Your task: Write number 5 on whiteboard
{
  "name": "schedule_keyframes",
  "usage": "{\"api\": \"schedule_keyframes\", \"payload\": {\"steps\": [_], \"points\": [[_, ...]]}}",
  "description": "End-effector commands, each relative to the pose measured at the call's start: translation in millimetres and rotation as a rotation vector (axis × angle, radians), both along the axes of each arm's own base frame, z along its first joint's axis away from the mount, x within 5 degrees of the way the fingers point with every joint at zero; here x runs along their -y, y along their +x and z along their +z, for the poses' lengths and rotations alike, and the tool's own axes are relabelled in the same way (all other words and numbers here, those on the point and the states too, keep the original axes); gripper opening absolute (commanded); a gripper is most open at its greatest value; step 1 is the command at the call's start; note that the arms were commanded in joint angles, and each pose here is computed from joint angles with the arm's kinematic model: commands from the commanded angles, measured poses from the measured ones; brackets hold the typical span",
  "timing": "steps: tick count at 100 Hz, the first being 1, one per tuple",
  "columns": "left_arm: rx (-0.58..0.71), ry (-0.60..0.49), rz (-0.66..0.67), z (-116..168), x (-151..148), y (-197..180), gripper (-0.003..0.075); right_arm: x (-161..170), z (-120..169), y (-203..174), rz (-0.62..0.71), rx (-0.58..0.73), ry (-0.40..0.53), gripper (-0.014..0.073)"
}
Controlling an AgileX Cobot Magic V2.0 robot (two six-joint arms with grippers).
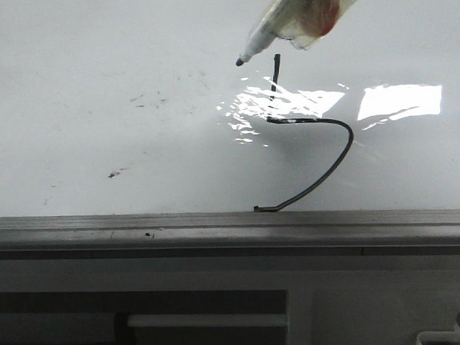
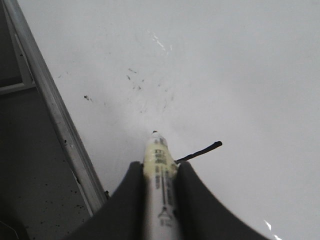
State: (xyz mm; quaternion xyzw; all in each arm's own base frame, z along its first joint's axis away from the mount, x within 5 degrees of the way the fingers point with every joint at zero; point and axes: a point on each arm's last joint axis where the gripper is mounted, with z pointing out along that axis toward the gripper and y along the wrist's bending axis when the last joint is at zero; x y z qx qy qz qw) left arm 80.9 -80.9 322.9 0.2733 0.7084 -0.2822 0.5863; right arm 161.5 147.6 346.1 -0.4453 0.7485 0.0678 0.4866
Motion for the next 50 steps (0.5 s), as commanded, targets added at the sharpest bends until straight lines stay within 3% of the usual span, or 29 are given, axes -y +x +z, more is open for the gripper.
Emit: {"api": "schedule_keyframes", "payload": {"steps": [1, 50], "points": [[0.038, -0.071, 0.038, 13.2, -2.2, 2.3, -0.002, 1.6, 20.3, 5.1, -0.003, 0.112, 0.063, -0.0058], [0.038, -0.071, 0.038, 13.2, -2.2, 2.3, -0.002, 7.1, 9.8, 19.2, -0.073, 0.061, 0.029, -0.0058]]}}
